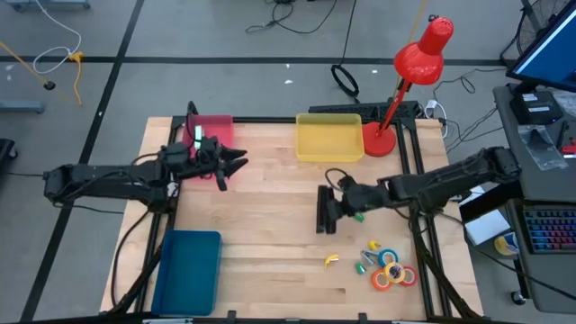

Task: Pick and place Stapler, Stapler remover, tape
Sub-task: Put the black stapler into the red bin

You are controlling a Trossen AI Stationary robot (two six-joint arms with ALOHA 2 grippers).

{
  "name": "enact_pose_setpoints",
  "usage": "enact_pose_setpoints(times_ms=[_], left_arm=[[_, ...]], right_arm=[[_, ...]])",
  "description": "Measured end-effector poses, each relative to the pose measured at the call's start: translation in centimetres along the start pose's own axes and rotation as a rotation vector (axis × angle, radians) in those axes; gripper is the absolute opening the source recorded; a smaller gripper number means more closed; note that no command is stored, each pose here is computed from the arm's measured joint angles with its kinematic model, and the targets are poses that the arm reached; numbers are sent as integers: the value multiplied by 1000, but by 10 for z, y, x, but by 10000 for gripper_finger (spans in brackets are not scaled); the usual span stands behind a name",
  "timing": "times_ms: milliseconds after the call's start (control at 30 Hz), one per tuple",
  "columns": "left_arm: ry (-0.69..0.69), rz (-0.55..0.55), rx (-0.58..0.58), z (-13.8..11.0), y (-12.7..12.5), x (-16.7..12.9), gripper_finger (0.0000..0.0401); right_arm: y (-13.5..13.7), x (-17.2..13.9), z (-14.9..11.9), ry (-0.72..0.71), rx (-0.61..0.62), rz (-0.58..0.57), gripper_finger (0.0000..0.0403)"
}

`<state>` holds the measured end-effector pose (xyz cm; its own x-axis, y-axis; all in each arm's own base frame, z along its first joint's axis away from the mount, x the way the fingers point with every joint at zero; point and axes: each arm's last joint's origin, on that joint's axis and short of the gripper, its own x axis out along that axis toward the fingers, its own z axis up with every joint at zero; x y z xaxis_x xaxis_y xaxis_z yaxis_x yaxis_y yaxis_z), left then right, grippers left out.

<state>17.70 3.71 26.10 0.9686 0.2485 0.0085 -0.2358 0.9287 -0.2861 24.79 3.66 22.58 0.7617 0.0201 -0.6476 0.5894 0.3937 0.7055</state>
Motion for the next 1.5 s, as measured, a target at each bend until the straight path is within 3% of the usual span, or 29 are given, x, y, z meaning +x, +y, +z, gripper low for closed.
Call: enact_pose_setpoints(times_ms=[267,433,700,833,1133,1500], left_arm=[[79,27,56,22,-24,21,152],[174,52,126,31,-38,45,152],[212,34,193,42,-59,85,152],[265,18,236,39,-69,103,152],[391,7,306,27,-85,134,152],[405,-8,364,16,-89,150,152]], right_arm=[[18,-10,34,-117,-318,25,131],[31,-18,46,-189,-501,-29,131],[36,-2,49,-101,-727,-235,131],[42,10,53,-85,-819,-252,131],[52,18,59,-79,-978,-256,131],[51,18,58,-68,-991,-259,131]])
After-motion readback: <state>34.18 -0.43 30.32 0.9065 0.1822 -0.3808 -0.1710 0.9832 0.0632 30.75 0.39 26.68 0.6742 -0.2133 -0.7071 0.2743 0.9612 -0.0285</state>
